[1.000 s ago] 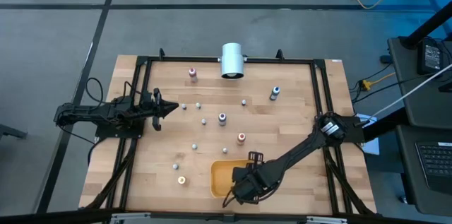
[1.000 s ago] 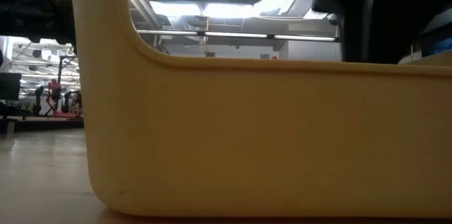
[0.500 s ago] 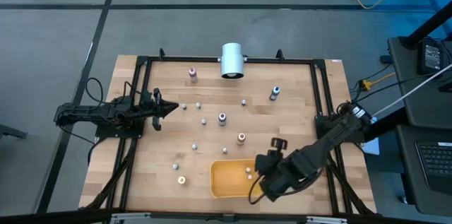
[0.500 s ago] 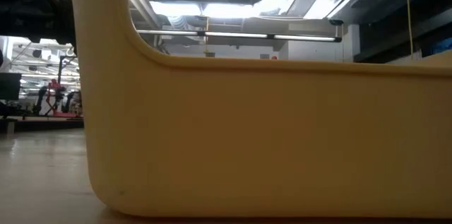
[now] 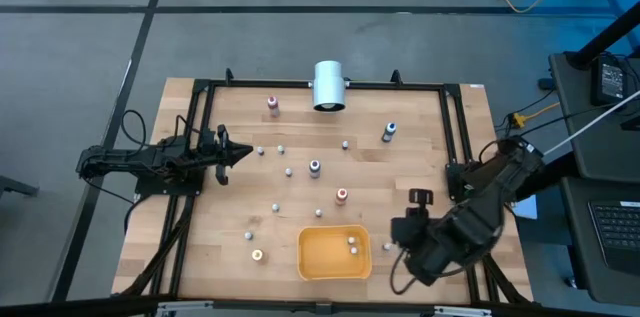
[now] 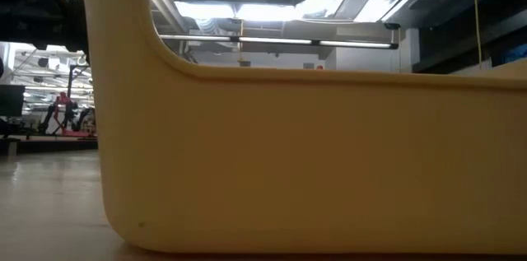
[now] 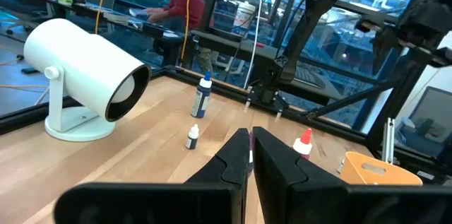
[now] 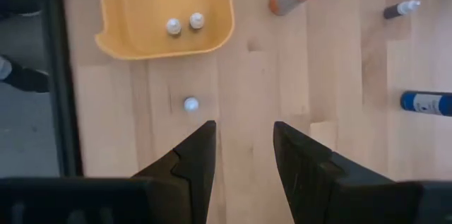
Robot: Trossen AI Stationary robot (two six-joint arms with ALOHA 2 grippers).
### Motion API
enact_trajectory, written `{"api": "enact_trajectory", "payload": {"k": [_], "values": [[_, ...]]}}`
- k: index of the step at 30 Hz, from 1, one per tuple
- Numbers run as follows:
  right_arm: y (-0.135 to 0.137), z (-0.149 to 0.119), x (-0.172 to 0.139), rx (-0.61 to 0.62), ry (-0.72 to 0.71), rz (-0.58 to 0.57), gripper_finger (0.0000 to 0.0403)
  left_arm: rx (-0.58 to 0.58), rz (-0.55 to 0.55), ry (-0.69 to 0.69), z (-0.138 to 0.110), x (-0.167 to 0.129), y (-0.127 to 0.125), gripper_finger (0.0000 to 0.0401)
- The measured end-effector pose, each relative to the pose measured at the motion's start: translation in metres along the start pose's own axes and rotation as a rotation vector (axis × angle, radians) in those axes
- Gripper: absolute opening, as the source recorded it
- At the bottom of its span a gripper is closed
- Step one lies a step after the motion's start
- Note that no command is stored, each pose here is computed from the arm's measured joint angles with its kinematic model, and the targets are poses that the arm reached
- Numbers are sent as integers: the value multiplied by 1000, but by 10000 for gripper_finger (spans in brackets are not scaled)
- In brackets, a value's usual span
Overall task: Pick & Place food coloring
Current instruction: Put the small blue food coloring bottle into the yellow container
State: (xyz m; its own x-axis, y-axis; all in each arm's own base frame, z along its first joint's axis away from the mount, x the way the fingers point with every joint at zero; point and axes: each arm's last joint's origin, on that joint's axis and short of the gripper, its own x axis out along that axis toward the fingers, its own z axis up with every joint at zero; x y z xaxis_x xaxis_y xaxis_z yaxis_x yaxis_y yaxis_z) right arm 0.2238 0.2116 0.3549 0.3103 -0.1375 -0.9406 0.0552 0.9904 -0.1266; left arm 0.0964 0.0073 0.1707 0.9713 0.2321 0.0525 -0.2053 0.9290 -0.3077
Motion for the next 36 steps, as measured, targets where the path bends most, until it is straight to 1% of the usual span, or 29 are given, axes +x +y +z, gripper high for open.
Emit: {"api": "enact_trajectory", "payload": {"k": [3,6,8,11,16,21,25,28,36], "values": [[-1,-12,-16,-50,-29,37,145,0,0,0,0,0,0,17],[-6,-23,-29,-65,-73,51,145,0,0,0,0,0,0,17],[-9,-31,-31,-70,-81,54,145,0,0,0,0,0,0,17],[-13,-42,-26,-69,-85,64,145,0,0,0,0,0,0,17],[-14,-54,-6,-77,-118,122,145,0,0,0,0,0,0,17],[-12,-63,25,-88,-127,177,145,0,-1,0,0,0,0,17],[-11,-63,50,-97,-110,211,145,0,-2,0,0,0,0,17],[-12,-62,67,-79,-102,229,145,0,-2,0,0,0,0,17],[-12,-64,96,-37,-115,267,146,0,-3,1,0,0,0,17]]}}
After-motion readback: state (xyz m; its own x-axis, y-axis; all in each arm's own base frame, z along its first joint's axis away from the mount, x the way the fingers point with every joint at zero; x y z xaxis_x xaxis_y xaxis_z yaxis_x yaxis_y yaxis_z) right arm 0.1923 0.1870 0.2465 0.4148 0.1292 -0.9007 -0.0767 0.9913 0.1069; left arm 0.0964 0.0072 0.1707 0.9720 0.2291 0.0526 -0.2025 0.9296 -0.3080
